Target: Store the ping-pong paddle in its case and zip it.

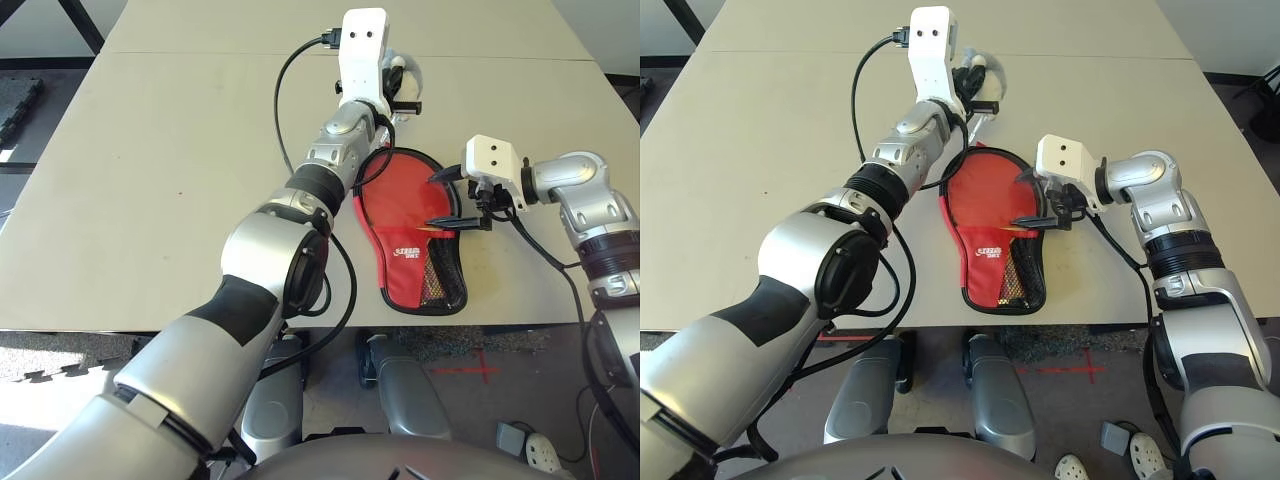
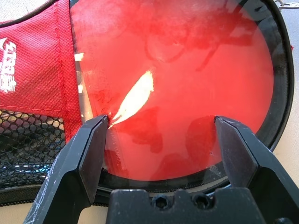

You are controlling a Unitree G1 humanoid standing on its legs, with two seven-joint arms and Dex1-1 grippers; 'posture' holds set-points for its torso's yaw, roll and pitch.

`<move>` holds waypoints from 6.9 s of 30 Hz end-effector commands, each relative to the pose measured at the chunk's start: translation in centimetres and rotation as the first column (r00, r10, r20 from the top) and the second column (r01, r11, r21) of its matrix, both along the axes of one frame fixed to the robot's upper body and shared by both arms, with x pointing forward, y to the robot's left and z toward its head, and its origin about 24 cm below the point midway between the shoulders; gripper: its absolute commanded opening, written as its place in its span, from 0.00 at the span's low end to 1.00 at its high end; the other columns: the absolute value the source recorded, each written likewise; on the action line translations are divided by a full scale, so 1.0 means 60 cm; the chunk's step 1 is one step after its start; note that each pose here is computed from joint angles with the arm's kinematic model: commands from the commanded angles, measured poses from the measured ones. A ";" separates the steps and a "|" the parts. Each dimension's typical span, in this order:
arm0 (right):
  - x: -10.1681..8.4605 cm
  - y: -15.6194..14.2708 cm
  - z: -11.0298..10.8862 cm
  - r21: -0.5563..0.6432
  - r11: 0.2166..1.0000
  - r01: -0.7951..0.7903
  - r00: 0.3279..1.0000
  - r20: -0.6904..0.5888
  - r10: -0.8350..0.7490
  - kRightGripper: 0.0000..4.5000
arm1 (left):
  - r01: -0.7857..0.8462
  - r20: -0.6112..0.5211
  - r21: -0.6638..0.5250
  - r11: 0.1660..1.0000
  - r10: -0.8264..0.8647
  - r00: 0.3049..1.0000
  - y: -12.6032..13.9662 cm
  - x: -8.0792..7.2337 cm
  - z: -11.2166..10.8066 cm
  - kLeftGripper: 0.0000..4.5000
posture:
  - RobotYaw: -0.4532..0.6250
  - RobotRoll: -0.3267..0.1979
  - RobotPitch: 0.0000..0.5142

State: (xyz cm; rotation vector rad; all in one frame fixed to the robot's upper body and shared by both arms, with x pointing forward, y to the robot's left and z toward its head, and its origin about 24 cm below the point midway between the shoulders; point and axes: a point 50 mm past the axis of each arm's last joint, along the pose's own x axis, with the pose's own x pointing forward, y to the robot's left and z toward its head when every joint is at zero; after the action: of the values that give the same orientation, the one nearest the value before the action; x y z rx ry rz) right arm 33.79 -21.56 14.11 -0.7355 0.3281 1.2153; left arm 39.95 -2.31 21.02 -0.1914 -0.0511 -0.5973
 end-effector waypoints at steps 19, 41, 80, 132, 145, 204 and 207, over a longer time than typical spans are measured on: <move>-0.039 0.010 -0.126 -0.130 0.991 -0.023 0.967 -0.253 -0.011 1.00 | 0.304 0.035 0.076 0.949 -0.308 0.951 -0.044 -0.025 0.024 0.99 | 0.38 0.62 0.45; -0.039 0.002 -0.124 -0.137 0.990 -0.021 0.967 -0.254 -0.014 1.00 | 0.384 0.076 0.335 0.861 -0.431 0.899 0.161 -0.029 -0.043 0.99 | 0.43 0.62 0.48; 0.056 -0.016 0.062 0.329 0.884 0.333 0.930 -0.269 -0.251 1.00 | 0.548 -0.197 0.495 0.675 -0.526 0.827 0.134 -0.137 -0.213 0.99 | 0.42 0.62 0.44; 0.149 0.093 0.065 0.529 0.301 0.794 0.516 -0.324 -0.793 0.00 | 0.567 -0.256 0.457 0.685 -0.509 0.822 0.118 -0.195 -0.215 1.00 | 0.55 0.62 0.54; 0.123 -0.053 0.103 0.449 0.441 0.778 0.532 -0.095 -0.842 0.00 | 0.581 -0.265 0.452 0.676 -0.520 0.812 0.111 -0.191 -0.220 1.00 | 0.51 0.62 0.52; -0.163 -0.087 0.033 -0.087 0.994 -0.067 0.700 -0.714 -0.016 0.00 | 0.556 -0.300 0.461 0.692 -0.468 0.831 0.098 -0.157 -0.236 1.00 | 0.39 0.62 0.45; -0.169 -0.084 0.031 -0.084 0.993 -0.084 0.692 -0.722 -0.003 0.00 | 0.552 -0.299 0.460 0.695 -0.463 0.834 0.098 -0.156 -0.236 1.00 | 0.39 0.62 0.45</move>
State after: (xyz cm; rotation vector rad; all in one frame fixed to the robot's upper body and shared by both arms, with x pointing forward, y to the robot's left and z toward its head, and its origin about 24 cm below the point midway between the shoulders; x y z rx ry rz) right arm 24.47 -27.07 16.28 -0.3437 1.0262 1.4398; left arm 30.85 2.74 10.31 0.2979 0.1634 -1.1757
